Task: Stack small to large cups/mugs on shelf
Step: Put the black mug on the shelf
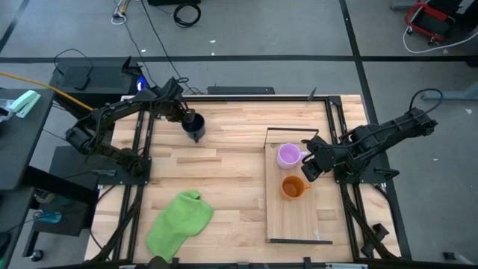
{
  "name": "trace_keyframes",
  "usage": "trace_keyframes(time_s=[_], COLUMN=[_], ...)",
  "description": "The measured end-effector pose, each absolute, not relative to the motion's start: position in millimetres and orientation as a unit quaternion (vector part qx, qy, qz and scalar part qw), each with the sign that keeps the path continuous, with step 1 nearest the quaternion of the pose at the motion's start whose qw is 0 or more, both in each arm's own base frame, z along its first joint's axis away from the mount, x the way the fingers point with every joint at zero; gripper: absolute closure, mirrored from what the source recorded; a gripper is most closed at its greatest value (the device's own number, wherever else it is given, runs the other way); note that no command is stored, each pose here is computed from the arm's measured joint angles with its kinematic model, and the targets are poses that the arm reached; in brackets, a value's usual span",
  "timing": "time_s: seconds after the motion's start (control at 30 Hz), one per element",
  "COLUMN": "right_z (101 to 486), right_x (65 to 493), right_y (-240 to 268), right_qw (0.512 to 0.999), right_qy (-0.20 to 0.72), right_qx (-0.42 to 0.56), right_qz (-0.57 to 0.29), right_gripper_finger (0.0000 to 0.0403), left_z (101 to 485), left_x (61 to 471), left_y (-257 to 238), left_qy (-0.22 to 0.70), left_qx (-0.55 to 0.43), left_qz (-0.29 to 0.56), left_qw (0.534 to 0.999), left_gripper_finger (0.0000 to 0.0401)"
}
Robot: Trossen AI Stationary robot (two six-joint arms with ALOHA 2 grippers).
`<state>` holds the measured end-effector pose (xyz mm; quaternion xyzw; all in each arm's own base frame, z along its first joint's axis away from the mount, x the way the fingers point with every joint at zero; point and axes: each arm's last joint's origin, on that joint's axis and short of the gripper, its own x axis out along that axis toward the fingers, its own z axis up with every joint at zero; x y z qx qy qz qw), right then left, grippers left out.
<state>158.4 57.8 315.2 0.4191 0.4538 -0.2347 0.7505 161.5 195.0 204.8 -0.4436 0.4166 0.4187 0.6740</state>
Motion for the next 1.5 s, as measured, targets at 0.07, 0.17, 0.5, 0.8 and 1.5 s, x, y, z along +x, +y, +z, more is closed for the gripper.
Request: trace_keyframes(time_s=[0.07, 0.17, 0.5, 0.8, 1.5], right_z=[315.2, 315.2, 315.2, 315.1, 315.0], right_x=[158.4, 158.4, 158.4, 158.6, 158.3], right_y=[57.8, 57.8, 57.7, 57.5, 58.2], right_qw=[0.751, 0.751, 0.751, 0.757, 0.764], right_qy=[0.454, 0.454, 0.454, 0.454, 0.467], right_qx=[0.419, 0.419, 0.418, 0.408, 0.392], right_qz=[-0.235, -0.235, -0.234, -0.232, -0.214], right_gripper_finger=[0.0306, 0.0306, 0.0306, 0.0306, 0.0306], left_z=[204.9, 204.9, 210.9, 253.6, 277.4], left_x=[162.9, 165.5, 177.8, 197.0, 263.3], left_y=[194.0, 191.8, 177.1, 156.0, 15.6], left_qy=[0.417, 0.420, 0.414, 0.369, 0.365], left_qx=[-0.442, -0.439, -0.450, -0.433, -0.425], left_qz=[0.417, 0.413, 0.382, 0.350, 0.245], left_qw=[0.676, 0.678, 0.693, 0.744, 0.791], left_gripper_finger=[0.0368, 0.0366, 0.0371, 0.0376, 0.0376])
